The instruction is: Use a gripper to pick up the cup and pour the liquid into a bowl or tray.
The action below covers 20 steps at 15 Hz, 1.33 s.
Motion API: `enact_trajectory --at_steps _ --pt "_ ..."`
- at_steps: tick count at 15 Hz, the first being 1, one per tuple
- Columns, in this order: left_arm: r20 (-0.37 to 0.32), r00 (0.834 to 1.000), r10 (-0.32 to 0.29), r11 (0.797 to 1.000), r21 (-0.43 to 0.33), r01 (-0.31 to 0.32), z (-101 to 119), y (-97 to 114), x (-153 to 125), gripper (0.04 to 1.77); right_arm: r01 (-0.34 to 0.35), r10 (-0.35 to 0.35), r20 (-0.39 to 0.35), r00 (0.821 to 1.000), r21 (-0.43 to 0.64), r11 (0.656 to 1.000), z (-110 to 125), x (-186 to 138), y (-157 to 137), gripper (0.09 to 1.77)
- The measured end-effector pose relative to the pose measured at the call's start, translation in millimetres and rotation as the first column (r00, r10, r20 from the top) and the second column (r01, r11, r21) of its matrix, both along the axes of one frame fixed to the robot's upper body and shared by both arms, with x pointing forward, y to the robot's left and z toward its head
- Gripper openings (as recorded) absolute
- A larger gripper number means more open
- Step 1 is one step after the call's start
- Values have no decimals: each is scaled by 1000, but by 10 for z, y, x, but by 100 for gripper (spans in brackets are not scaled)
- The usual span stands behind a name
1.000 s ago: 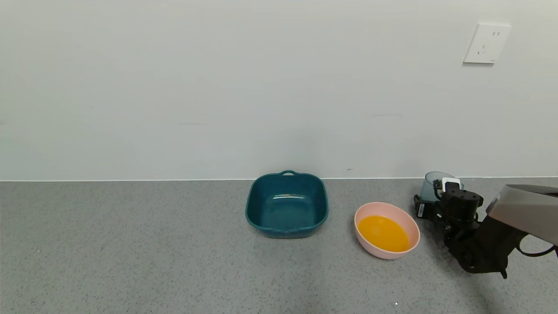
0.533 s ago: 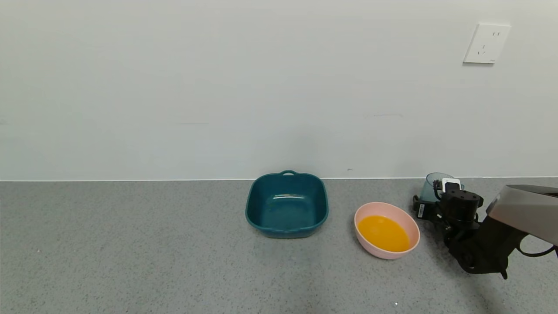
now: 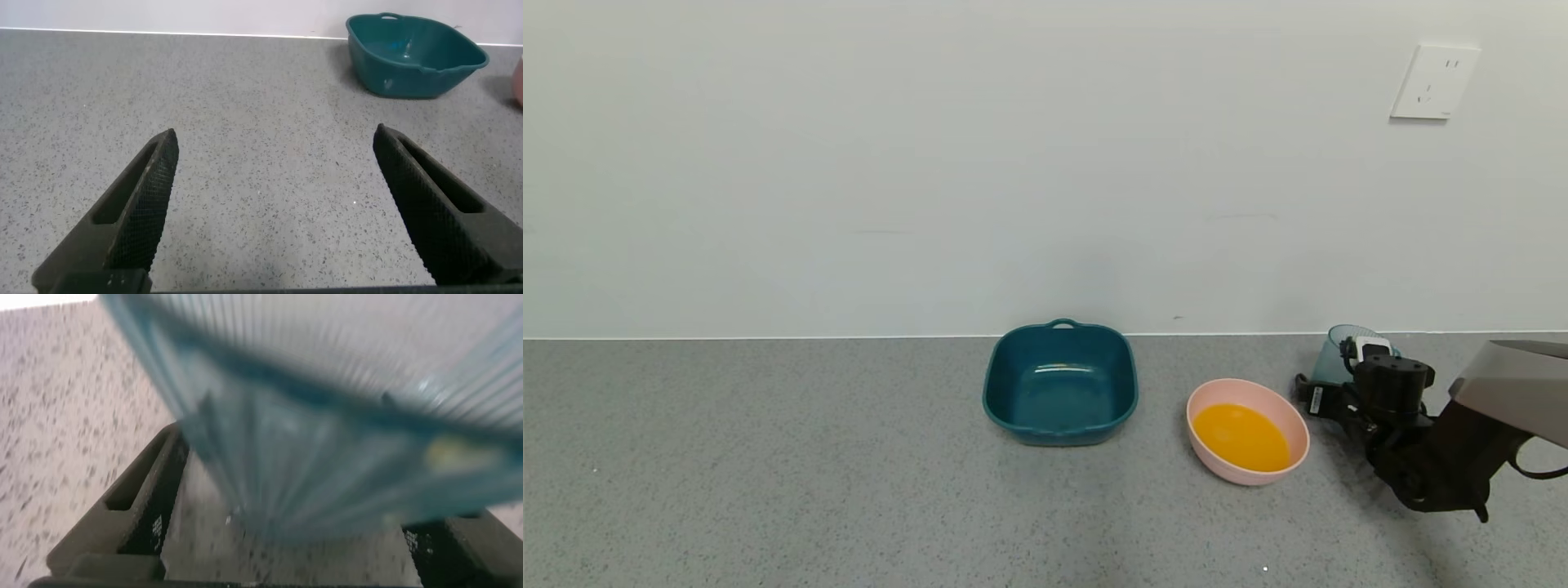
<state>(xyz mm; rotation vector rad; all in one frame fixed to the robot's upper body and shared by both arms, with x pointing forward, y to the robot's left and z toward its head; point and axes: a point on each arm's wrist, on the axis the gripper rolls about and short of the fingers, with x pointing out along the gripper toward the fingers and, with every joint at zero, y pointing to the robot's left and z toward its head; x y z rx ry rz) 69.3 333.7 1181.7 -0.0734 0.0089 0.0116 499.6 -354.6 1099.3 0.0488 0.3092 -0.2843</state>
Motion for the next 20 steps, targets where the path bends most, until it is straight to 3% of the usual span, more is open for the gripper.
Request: enact_trajectory --at_steps 6,11,16,20 --pt "0 1000 0 1000 0 0 0 0 0 172 5 -4 -43 999 32 999 191 -131 -85 167" --pt "0 1000 0 1000 -1 0 0 0 0 172 -50 60 -128 990 80 996 464 -497 -131 169" --pt "0 1000 0 1000 0 0 0 0 0 172 -118 136 -181 974 106 987 1090 -1132 -67 170" --pt "0 1000 0 1000 -1 0 0 0 0 172 -180 196 -234 952 88 980 1673 -1888 75 170"
